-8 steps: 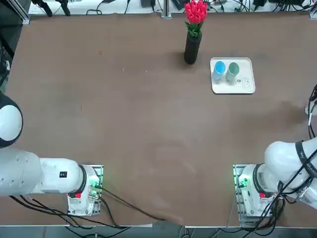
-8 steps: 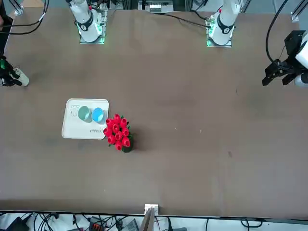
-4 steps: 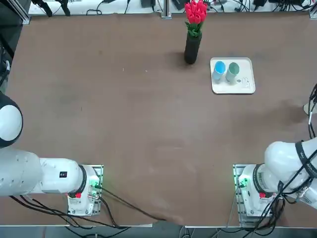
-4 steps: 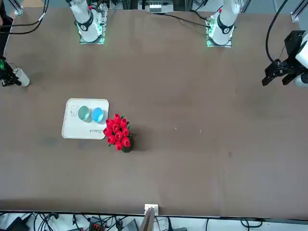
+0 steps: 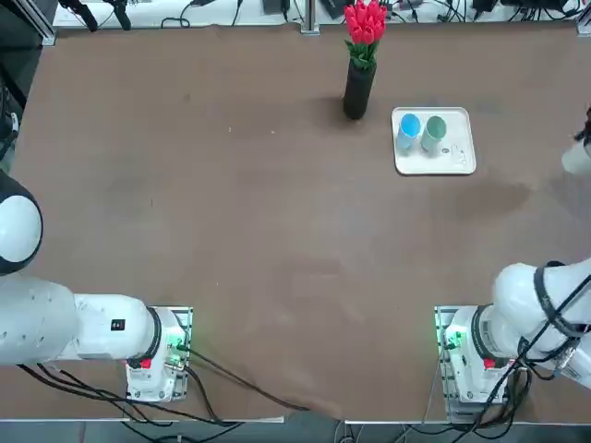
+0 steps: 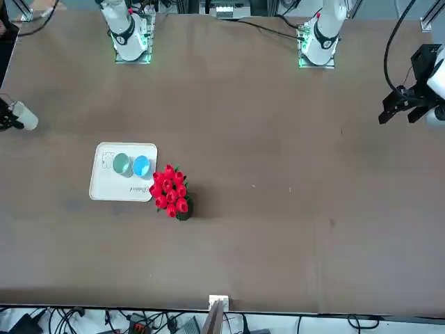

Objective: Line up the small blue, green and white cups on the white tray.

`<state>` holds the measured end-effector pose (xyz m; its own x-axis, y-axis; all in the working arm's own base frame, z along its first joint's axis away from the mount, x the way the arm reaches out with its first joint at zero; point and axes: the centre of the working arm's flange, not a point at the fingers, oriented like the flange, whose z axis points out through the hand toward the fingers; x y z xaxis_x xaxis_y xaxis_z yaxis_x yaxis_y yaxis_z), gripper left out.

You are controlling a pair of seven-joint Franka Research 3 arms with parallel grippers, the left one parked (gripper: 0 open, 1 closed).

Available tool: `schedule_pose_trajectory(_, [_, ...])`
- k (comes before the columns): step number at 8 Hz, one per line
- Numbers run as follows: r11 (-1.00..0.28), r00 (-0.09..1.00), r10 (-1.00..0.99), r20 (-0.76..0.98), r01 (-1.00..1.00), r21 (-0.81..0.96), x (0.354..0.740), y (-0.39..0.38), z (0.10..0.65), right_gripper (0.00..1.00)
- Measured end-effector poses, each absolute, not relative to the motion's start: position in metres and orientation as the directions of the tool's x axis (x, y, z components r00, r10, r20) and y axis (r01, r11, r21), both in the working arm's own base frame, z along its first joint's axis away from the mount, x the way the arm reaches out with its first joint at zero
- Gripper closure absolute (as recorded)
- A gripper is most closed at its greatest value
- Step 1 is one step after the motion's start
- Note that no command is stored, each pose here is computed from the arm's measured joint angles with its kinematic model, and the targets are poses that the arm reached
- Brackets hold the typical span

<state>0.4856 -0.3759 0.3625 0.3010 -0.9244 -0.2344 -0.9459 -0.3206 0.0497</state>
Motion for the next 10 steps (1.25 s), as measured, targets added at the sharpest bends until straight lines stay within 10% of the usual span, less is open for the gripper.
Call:
schedule_pose_trajectory(5, [-0.261, 0.230, -0.936, -0.267, -0.961, 0.089, 0.590, -0.186, 0.362, 0.98])
schedule_pose_trajectory(10, [-0.142, 0.121, -0.962, -0.246, -0.988, 0.069, 0.608, -0.095, 0.319, 0.98])
